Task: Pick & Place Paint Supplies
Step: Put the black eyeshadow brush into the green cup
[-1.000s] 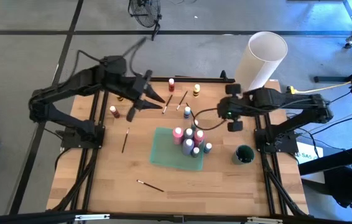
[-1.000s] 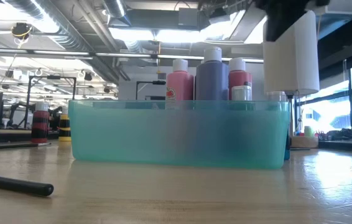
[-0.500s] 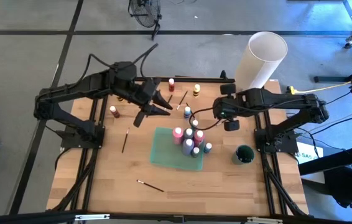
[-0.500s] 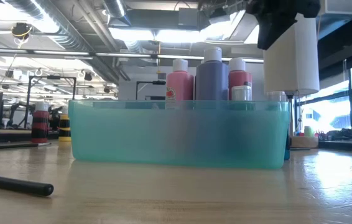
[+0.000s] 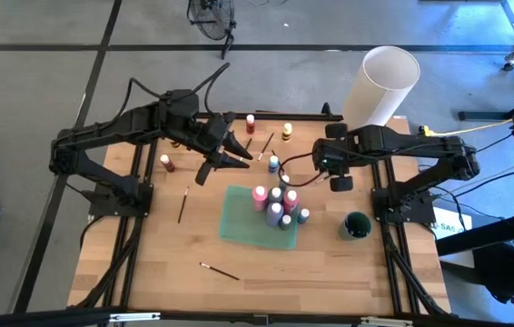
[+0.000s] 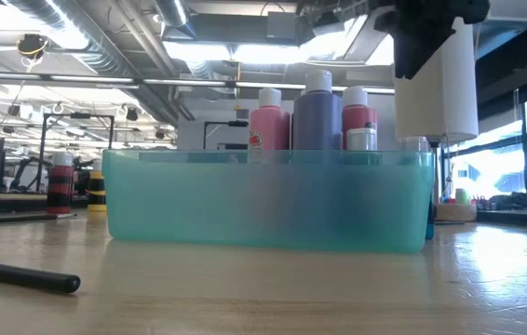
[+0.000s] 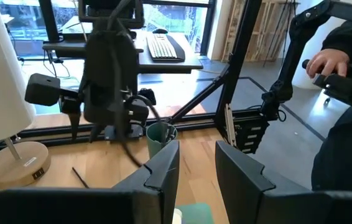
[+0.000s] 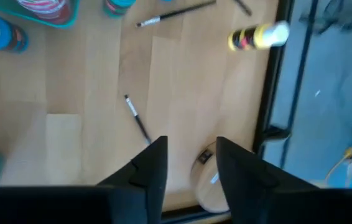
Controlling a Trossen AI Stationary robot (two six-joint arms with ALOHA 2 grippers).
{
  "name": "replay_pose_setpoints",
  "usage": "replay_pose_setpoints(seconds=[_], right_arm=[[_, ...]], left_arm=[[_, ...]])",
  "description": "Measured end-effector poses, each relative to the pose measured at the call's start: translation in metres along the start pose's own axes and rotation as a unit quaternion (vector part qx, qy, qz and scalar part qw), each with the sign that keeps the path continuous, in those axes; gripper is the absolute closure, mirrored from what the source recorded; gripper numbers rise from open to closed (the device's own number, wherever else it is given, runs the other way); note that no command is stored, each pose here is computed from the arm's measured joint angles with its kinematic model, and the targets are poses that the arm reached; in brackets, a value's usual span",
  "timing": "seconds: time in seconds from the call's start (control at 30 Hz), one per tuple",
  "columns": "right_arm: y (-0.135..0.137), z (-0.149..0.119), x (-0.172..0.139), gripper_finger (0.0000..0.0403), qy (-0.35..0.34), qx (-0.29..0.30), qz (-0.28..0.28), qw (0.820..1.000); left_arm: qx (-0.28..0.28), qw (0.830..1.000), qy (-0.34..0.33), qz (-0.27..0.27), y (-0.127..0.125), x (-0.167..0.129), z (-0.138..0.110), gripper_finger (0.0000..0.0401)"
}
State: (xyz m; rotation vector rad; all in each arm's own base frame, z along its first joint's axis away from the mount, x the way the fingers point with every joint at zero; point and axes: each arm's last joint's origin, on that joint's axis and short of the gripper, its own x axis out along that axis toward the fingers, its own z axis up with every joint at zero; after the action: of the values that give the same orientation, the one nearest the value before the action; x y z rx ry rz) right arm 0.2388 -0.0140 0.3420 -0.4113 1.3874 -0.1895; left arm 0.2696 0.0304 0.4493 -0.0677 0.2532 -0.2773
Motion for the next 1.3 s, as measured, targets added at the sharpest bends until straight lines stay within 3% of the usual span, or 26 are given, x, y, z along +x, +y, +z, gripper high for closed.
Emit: replay_pose_setpoints(seconds=[0.2, 0.4, 0.8, 1.13, 1.3], right_arm=[[0.002, 0.0, 0.012, 0.0195, 0.013, 0.016, 0.014, 1.0], [0.008, 0.0, 0.036, 0.0154, 0.005, 0.016, 0.077, 0.997], [0.001, 0.0, 0.064, 0.0155, -0.05, -0.038, 0.159, 0.985], [0.001, -0.011, 0.096, 0.0155, -0.039, -0.023, 0.176, 0.983], [0.006, -0.019, 0.108, 0.0155, -0.026, 0.009, 0.22, 0.975]], left_arm=[[0.001, 1.0, 0.0, 0.0, 0.0, 0.0, 0.0, 0.0303], [0.001, 1.0, 0.0, 0.0, 0.0, 0.0, 0.0, 0.0303], [0.005, 1.0, 0.001, 0.0, 0.0, 0.0, 0.0, 0.0303], [0.008, 1.0, 0.005, 0.001, 0.0, 0.0, -0.001, 0.0303], [0.034, 0.999, 0.002, 0.001, 0.0, 0.0, 0.0, 0.0303]])
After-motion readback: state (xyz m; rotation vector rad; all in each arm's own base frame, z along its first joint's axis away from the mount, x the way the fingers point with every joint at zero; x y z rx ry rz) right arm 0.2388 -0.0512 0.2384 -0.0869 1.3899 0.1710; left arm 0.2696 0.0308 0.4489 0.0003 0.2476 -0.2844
